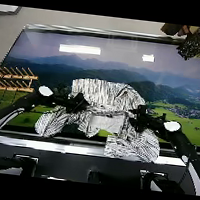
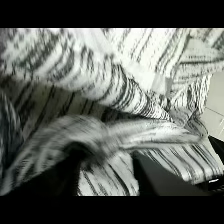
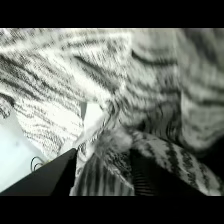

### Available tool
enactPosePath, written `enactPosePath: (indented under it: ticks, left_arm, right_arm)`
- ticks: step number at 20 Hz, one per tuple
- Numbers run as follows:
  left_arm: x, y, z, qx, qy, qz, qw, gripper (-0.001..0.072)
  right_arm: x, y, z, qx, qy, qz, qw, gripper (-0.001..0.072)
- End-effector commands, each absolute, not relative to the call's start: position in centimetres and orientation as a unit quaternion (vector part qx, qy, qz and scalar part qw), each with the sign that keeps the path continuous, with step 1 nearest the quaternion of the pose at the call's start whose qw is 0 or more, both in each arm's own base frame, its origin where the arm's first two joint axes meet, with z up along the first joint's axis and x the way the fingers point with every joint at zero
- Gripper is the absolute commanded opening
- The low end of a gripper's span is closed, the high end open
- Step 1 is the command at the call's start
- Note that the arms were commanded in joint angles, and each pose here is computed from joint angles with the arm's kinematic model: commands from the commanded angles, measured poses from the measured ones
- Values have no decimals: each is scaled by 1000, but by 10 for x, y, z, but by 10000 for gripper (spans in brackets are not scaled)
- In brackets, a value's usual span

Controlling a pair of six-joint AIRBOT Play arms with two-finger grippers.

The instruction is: Fold the clothes and pants, and hang the long-sleeved shirts on hangers.

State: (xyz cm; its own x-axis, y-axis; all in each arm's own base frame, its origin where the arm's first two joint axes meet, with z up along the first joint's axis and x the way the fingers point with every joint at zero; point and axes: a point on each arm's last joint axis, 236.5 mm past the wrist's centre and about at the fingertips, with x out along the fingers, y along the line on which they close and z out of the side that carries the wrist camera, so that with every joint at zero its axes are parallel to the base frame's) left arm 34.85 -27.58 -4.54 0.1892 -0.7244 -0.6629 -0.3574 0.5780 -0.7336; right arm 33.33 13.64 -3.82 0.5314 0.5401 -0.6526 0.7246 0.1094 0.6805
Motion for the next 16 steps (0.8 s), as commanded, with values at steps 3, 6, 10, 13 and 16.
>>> enactPosePath:
  ticks: [3,6,10,13,16]
  left_arm:
    - [385,-248,-42,-417,584,-134,683,395]
    - [390,-204,-8,-346,547,-126,752,395]
    - [376,-193,41,-231,494,-158,823,395]
    - [357,-221,42,-183,497,-195,826,396]
    - [348,-242,35,-169,503,-214,820,395]
  right_arm:
    - [355,111,-12,528,424,-10,736,426]
    - [333,100,37,347,462,41,815,426]
    - [309,90,105,244,506,53,826,423]
    - [313,131,106,187,524,68,828,418]
    - [303,142,40,42,588,3,808,422]
